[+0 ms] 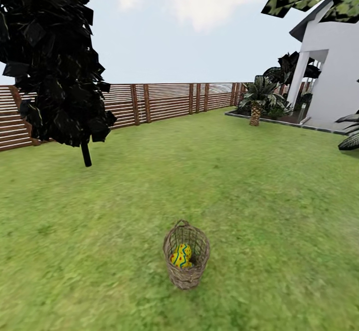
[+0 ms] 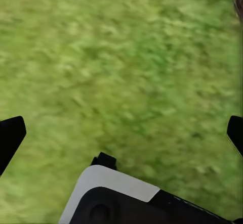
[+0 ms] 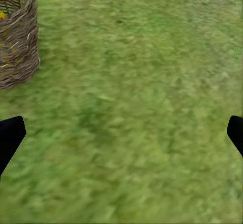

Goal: Take the three Easter eggs out of the wicker basket on the lawn in the garden, then place them on the lawn next to a single tree (choose any tree) so that all three eggs are next to the same tree and none are left in the basket.

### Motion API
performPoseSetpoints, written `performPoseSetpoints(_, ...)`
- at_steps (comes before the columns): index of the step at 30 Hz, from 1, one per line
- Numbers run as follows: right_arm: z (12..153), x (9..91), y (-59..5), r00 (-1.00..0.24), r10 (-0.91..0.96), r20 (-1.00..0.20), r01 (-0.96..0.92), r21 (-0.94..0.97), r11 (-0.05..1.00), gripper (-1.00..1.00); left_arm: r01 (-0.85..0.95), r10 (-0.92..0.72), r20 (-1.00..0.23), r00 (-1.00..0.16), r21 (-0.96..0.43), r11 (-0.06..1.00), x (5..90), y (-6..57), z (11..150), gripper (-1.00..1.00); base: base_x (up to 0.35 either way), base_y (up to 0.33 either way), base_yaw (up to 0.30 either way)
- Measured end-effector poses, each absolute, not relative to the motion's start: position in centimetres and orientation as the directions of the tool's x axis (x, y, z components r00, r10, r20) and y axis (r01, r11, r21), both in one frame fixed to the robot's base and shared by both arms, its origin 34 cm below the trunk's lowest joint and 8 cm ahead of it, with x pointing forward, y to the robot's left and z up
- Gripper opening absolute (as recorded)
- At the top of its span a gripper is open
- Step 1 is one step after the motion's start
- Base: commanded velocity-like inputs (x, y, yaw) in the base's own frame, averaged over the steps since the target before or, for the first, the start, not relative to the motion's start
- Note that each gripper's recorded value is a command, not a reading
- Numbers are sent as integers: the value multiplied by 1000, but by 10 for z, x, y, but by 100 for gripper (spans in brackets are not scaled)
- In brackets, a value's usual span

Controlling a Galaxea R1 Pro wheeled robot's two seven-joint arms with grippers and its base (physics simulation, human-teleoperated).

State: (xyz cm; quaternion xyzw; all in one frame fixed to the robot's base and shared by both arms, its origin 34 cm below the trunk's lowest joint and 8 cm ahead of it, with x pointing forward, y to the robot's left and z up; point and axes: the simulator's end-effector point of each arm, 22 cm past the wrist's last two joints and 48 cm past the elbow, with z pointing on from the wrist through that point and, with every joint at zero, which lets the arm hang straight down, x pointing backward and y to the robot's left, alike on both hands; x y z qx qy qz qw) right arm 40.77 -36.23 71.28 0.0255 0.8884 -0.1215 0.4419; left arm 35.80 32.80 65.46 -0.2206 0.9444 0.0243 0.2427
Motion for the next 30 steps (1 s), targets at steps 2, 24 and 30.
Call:
performPoseSetpoints(2,713,408,-362,-608,-62,-791,153,-193,969,100,-429,-405,-469,-785,-61,901,358,328,655,100,335,55,0)
performPoseSetpoints(24,712,407,-362,-610,-62,-790,153,-194,969,100,-428,-404,-469,-785,-60,902,358,329,655,100,297,179,0)
performPoseSetpoints(30,713,408,-362,-610,-62,-790,153,-194,969,100,-428,-404,-470,-785,-60,902,358,329,655,100,331,7,0)
